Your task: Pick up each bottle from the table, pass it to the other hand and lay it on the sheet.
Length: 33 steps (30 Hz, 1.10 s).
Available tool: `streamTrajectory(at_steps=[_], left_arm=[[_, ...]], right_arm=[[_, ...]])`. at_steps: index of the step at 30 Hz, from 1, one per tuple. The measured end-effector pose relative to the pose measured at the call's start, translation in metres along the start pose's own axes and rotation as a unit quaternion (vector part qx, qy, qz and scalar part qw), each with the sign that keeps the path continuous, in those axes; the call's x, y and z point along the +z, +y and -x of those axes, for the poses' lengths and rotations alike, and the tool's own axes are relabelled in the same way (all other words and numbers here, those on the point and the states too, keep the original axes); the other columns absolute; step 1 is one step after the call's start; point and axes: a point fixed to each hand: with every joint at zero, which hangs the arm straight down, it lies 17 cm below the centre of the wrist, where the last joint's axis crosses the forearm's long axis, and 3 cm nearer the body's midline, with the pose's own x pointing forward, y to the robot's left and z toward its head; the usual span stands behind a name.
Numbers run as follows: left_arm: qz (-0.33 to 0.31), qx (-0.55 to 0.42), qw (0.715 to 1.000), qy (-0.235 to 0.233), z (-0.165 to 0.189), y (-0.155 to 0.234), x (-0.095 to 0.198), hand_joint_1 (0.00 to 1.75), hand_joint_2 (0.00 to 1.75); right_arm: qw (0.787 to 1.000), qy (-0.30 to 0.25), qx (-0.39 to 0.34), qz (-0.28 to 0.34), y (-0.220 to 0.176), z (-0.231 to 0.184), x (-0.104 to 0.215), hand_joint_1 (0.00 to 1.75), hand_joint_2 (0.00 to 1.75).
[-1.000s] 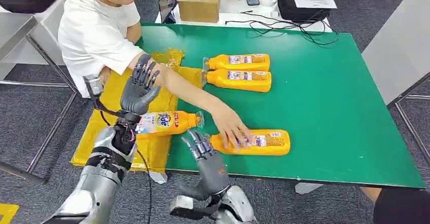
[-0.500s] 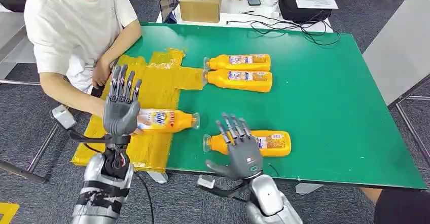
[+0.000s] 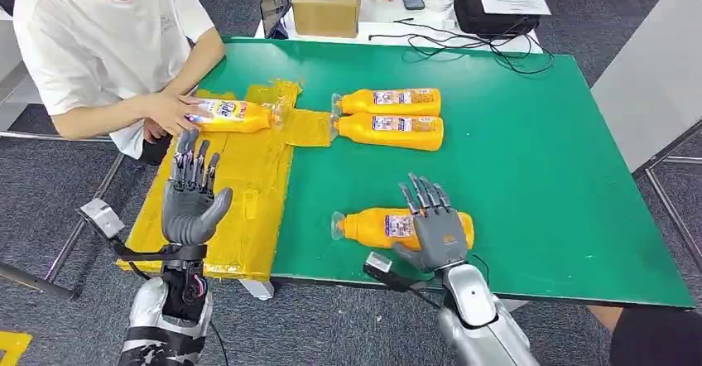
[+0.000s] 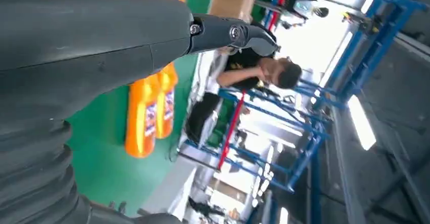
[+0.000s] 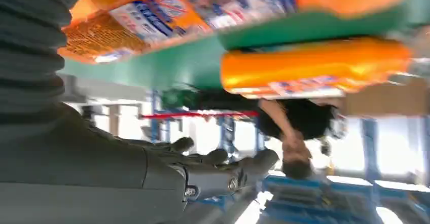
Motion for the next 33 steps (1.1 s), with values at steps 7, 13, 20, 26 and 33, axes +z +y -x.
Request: streamTrajectory(at_steps=[7, 13, 20, 26, 33], left_arm=[[-0.014, -0.016, 1.000, -0.002, -0.002, 0.005, 0.008, 0.00, 1.75], [-0.014, -0.020, 1.000, -0.005, -0.004, 0.004, 0.009, 0.00, 1.75], [-0.021, -0.060, 0.998, 0.009, 0.001, 0.003, 0.016, 0.00, 1.75], [-0.030, -0.077, 0.996, 0.027, 0.010, 0.005, 0.026, 0.00, 1.75], [-0.030, -0.077, 0.996, 0.033, 0.013, 0.004, 0.028, 0.00, 1.75]], right_arm=[[0.997, 0.030, -0.004, -0.064, 0.032, 0.020, 0.006, 0.00, 1.75], [0.997, 0.035, -0.005, -0.073, 0.038, 0.025, 0.008, 0.00, 1.75], [0.992, 0.070, 0.008, -0.109, 0.050, 0.042, 0.012, 0.00, 1.75], [0.988, 0.096, 0.024, -0.117, 0.053, 0.064, 0.018, 0.00, 1.75], [0.985, 0.113, 0.037, -0.125, 0.055, 0.079, 0.021, 0.00, 1.75]])
